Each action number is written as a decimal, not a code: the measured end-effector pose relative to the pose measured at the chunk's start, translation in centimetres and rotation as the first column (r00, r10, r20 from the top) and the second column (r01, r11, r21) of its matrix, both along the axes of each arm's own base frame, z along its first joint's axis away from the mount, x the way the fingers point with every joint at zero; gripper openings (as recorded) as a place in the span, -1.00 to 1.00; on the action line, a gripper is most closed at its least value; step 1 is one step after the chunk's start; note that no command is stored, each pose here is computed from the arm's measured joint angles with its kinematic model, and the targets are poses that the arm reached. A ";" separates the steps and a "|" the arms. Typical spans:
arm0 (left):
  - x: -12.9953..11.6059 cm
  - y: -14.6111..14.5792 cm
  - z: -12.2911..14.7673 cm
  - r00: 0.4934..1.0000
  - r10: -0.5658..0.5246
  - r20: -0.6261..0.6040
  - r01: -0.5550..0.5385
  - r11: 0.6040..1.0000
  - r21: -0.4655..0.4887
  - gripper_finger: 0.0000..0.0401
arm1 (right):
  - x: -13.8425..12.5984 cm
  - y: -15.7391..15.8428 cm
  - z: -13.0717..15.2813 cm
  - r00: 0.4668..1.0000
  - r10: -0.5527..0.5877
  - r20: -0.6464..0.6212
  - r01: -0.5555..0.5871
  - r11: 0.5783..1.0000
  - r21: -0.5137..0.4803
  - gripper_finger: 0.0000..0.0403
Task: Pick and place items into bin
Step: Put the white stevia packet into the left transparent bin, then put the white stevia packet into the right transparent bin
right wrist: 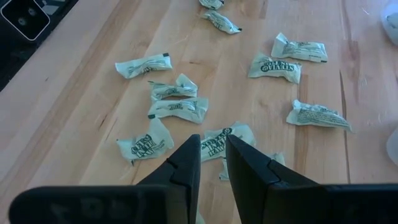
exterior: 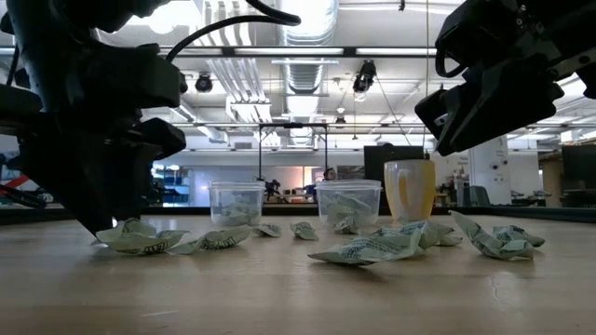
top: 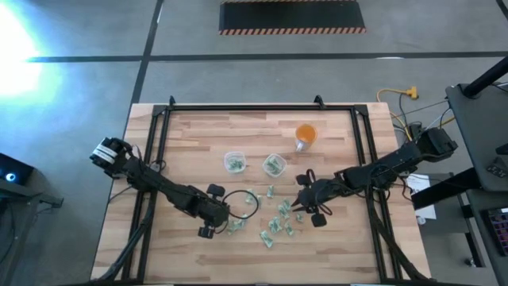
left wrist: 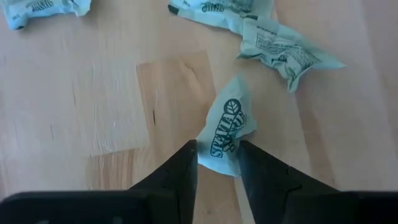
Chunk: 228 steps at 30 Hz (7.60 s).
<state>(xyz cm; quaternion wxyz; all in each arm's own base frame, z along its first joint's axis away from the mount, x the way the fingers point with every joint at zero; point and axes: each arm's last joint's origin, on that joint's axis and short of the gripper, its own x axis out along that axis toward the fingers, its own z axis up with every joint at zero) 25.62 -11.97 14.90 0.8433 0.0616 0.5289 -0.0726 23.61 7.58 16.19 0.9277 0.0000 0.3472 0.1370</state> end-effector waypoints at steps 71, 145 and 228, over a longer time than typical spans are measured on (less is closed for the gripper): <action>2.5 13.5 4.8 0.891 0.293 0.347 -0.422 0.817 0.392 -0.92 | 0.0 0.0 0.0 1.000 -0.006 0.005 0.006 1.000 -0.008 -0.66; -0.1 6.8 9.7 0.815 0.179 0.551 -0.334 0.922 0.195 -0.53 | 1.3 -0.3 -0.3 0.983 -0.100 0.151 0.126 0.976 -0.177 -0.57; -0.2 6.8 9.3 0.808 0.201 0.554 -0.347 0.922 0.172 -0.53 | 2.5 -1.9 -5.5 0.964 -0.245 -0.102 0.240 0.969 -0.053 -0.09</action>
